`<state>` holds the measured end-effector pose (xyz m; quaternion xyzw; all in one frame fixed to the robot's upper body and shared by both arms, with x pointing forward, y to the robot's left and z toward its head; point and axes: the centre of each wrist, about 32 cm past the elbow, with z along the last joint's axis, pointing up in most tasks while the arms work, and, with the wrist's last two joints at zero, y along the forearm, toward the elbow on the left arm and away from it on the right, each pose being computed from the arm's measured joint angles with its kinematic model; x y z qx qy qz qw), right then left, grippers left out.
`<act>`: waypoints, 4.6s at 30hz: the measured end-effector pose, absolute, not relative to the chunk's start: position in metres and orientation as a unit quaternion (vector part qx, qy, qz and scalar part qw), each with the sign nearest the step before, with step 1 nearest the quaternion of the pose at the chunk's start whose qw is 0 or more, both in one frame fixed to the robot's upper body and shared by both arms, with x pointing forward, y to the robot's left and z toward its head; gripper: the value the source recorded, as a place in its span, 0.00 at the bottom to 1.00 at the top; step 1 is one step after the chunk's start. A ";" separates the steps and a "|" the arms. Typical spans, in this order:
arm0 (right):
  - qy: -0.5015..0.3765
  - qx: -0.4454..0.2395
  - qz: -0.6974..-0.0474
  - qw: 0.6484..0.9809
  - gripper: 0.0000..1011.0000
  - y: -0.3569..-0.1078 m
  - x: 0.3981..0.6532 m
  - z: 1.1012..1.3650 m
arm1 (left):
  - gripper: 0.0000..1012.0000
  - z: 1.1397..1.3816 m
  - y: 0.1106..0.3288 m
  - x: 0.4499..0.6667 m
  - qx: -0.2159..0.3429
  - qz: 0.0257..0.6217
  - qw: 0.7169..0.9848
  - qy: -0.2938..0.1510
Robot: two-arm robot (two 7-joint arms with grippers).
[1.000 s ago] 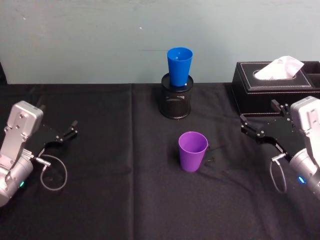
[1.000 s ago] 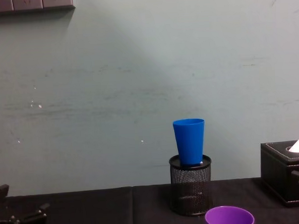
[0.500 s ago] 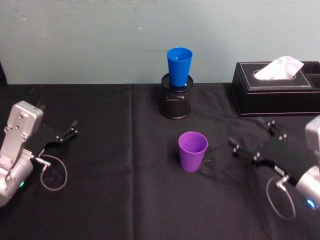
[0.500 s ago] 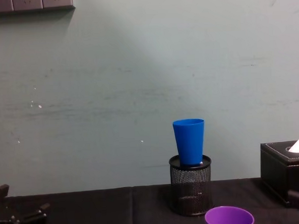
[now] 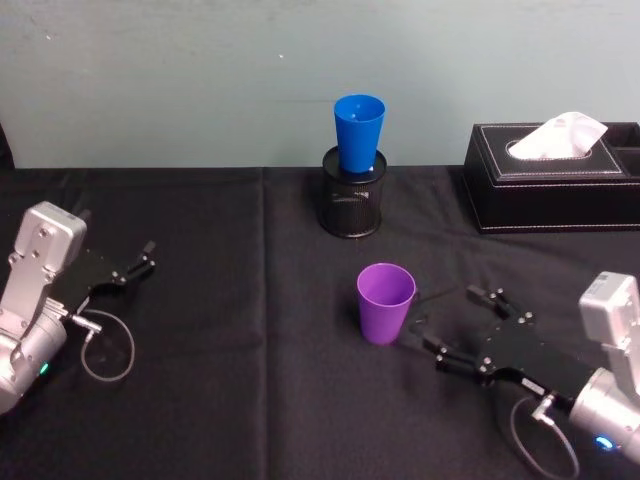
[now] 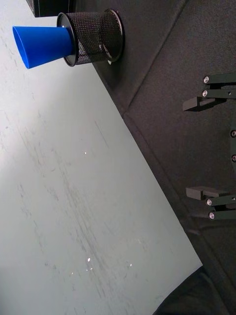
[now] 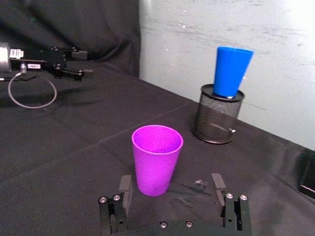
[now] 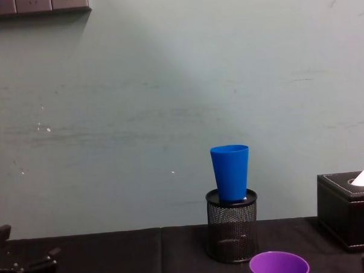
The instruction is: Pick up one cup with a gripper and tap it against the other cup.
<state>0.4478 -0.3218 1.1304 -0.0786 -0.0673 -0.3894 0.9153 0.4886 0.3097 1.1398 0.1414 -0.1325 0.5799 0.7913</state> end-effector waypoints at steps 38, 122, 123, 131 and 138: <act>-0.045 -0.063 -0.367 0.927 0.99 -0.266 0.515 1.113 | 0.99 1.140 0.310 0.489 0.141 0.580 0.791 -0.132; -0.058 -0.067 -0.364 0.927 0.73 -0.258 0.525 1.230 | 0.99 1.140 0.310 0.489 0.141 0.580 0.791 -0.132; -0.060 -0.067 -0.363 0.927 0.73 -0.258 0.525 1.231 | 0.99 1.140 0.310 0.489 0.141 0.580 0.791 -0.132; -0.063 -0.068 -0.363 0.927 0.73 -0.259 0.525 1.233 | 0.99 1.140 0.310 0.489 0.141 0.580 0.791 -0.132; -0.063 -0.067 -0.363 0.927 0.73 -0.258 0.525 1.233 | 0.99 1.140 0.310 0.489 0.141 0.580 0.791 -0.132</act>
